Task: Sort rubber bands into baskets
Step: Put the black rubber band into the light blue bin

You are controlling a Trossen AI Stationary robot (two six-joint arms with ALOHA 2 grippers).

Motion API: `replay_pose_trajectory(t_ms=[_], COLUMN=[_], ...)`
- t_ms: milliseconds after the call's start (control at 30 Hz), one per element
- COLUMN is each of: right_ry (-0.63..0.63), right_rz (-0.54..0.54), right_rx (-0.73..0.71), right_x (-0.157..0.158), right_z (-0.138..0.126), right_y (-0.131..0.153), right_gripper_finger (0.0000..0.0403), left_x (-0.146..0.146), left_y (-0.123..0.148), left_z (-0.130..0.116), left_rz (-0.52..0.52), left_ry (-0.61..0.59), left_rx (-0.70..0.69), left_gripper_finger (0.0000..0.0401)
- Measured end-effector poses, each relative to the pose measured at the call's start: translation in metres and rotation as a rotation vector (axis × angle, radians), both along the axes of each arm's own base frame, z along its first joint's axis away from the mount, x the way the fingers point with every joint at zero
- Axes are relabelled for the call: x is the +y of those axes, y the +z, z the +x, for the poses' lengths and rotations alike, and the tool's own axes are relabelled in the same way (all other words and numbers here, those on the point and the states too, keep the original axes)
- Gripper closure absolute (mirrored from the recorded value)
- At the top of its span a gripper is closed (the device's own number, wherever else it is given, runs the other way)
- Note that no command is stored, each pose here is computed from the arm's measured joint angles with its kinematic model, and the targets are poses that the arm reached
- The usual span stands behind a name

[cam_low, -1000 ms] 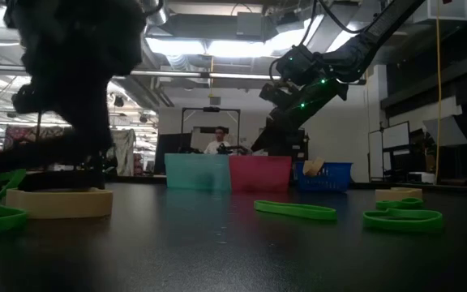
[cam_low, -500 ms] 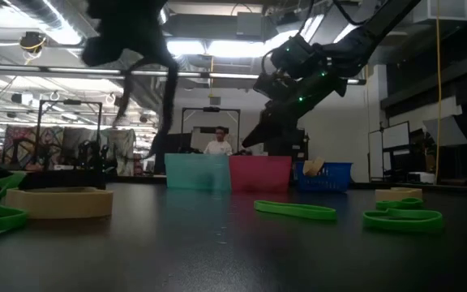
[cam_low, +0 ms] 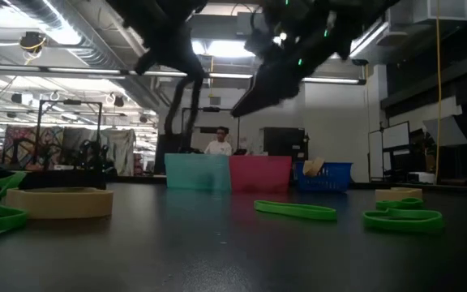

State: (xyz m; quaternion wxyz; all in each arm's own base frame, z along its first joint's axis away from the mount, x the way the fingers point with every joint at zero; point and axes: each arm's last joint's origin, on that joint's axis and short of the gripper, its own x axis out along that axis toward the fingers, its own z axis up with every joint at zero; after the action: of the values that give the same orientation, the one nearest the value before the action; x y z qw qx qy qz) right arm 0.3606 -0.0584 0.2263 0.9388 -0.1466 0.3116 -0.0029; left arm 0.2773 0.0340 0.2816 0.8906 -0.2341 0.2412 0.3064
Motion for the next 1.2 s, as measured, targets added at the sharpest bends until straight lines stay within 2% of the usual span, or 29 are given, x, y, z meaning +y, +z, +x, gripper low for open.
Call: replay_pose_trajectory(t_ms=[100,267,433,633,867,933,1200], right_ry=[0.028,0.057,0.041,0.085,0.150,0.144,0.159], right_rz=[0.004,0.012,0.070,0.112,0.270,0.268,0.250], right_rx=[0.091,0.321,0.581,0.897,1.050,1.073,1.011], right_x=[0.014,0.034,0.050,0.064,0.070,0.069,0.069], right_z=[-0.002,-0.013,-0.035,-0.065,-0.085,-0.090,-0.096], right_y=[0.020,0.049,0.058,0.044,0.010,-0.002,-0.045], right_gripper_finger=[0.0237,0.0237,0.0237,0.0237,0.0237,0.0237,0.0237], left_x=[0.018,0.045,0.064,0.084,0.106,0.112,0.126], left_y=[0.006,0.020,0.023,-0.003,-0.039,-0.048,-0.073], left_z=[0.002,0.005,0.004,0.017,0.030,0.031,0.034], left_rz=[0.038,0.129,0.210,0.224,0.196,0.186,0.155], left_ry=[-0.021,-0.054,-0.026,-0.012,0.024,0.036,0.060], left_rx=[-0.052,-0.166,-0.190,-0.085,0.022,0.047,0.126], left_gripper_finger=[0.0398,0.0397,0.0399,0.0396,0.0391,0.0385,0.0359])
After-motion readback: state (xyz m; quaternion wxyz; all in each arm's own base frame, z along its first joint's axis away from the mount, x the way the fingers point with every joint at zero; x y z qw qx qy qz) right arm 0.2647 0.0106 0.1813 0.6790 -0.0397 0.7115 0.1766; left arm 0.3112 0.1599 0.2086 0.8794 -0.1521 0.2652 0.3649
